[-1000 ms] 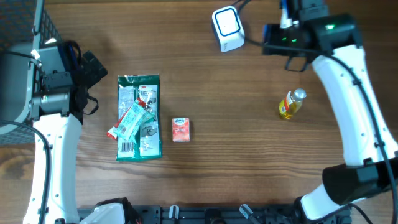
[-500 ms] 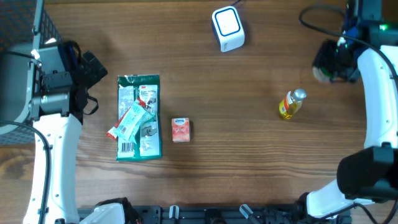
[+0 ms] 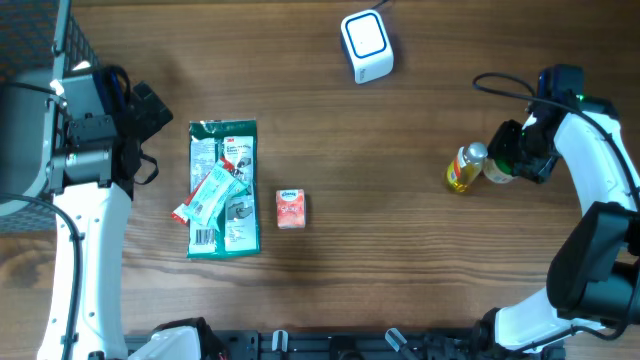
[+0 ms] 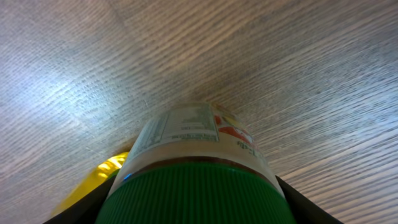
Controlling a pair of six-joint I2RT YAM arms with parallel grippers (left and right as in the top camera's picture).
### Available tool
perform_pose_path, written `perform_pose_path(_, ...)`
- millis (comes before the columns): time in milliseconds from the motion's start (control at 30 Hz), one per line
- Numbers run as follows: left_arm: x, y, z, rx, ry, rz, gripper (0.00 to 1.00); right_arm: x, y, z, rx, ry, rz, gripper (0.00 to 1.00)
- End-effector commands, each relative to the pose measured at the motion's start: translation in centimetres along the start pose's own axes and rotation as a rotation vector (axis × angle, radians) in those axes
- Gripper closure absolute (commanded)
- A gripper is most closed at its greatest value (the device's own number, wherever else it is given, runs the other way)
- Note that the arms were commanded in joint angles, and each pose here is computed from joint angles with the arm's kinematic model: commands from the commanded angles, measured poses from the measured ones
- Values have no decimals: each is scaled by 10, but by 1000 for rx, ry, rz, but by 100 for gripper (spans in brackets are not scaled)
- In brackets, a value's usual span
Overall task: Scan the item barcode
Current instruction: 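Carry the jar right and lower it beside the Vim bottle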
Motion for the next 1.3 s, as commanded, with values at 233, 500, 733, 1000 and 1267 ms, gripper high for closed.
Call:
perform_pose_path(233,1,1,3,-10,-4,2,0,2,-5,0,-2,-12,20,53)
perform_pose_path(500,0,1,3,-10,-4,2,0,2,-5,0,-1,-12,20,51)
perform_pose_path(733,0,1,3,-10,-4,2,0,-8,-5,-1,0,-17,-69,48)
perform_pose_path(1000,0,1,3,-10,-4,2,0,-13,-5,1,-16,-60,-115,48)
perform_pose_path(1267,1,1,3,-10,-4,2,0,-13,-6,2,-22,-60,-115,47)
Point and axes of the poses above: each gripper's point midway between its finger pads, its own y axis back along the fingers, its own x axis along the line the jaws close on, z = x × y, the point moved 6 cm from there along y, back along the fingers, and after that the axes turned 14 degrees about y, right-handed, at the moved point
